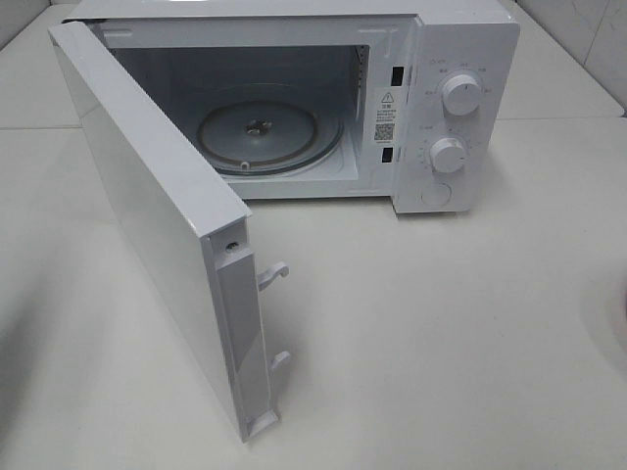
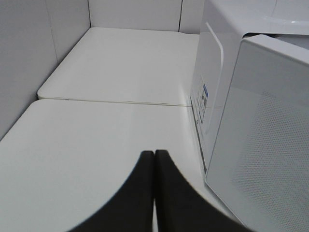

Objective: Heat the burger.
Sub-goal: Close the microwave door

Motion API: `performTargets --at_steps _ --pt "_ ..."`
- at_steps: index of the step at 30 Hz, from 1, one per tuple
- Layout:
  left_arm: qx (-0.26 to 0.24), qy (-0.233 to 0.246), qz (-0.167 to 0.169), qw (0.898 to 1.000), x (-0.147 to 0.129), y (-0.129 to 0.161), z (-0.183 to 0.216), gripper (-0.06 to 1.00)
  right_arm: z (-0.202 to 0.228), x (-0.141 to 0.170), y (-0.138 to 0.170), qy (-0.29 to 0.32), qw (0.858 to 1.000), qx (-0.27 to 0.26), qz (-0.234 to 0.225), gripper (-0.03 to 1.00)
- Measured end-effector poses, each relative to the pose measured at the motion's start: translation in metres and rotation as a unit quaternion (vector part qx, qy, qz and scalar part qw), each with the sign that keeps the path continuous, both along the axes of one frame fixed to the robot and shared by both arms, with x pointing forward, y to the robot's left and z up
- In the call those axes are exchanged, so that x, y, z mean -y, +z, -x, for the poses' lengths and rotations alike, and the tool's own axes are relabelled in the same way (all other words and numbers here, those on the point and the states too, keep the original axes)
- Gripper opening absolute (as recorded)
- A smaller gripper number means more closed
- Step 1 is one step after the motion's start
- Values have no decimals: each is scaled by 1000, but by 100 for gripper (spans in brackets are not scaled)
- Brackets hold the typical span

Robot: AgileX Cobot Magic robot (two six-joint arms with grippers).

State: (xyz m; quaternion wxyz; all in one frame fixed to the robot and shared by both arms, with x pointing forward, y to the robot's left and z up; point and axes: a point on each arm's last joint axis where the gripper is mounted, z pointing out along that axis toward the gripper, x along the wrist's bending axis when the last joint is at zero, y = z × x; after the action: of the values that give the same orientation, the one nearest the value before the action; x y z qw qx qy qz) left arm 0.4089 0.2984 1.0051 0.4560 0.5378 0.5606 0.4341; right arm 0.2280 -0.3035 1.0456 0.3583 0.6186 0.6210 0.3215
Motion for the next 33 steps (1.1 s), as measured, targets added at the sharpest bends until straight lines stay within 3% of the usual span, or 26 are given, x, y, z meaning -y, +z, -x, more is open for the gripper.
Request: performTargets --at_steps 5,7,10,19,21,33 --pt "6 -19 7 1000 4 -10 -4 0 0 0 0 0 1000 0 0 94" --pt "13 -71 11 997 14 -16 -12 0 0 0 0 0 1000 0 0 94" --pt "7 -112 19 994 21 -25 -19 0 0 0 0 0 1000 0 0 94" --pt "-16 -167 30 985 32 -51 -34 0 0 0 0 0 1000 0 0 94" --pt "-25 -201 30 979 38 -62 -37 0 0 0 0 0 1000 0 0 94" --pt "-30 -232 36 972 46 -76 -52 0 0 0 0 0 1000 0 0 94"
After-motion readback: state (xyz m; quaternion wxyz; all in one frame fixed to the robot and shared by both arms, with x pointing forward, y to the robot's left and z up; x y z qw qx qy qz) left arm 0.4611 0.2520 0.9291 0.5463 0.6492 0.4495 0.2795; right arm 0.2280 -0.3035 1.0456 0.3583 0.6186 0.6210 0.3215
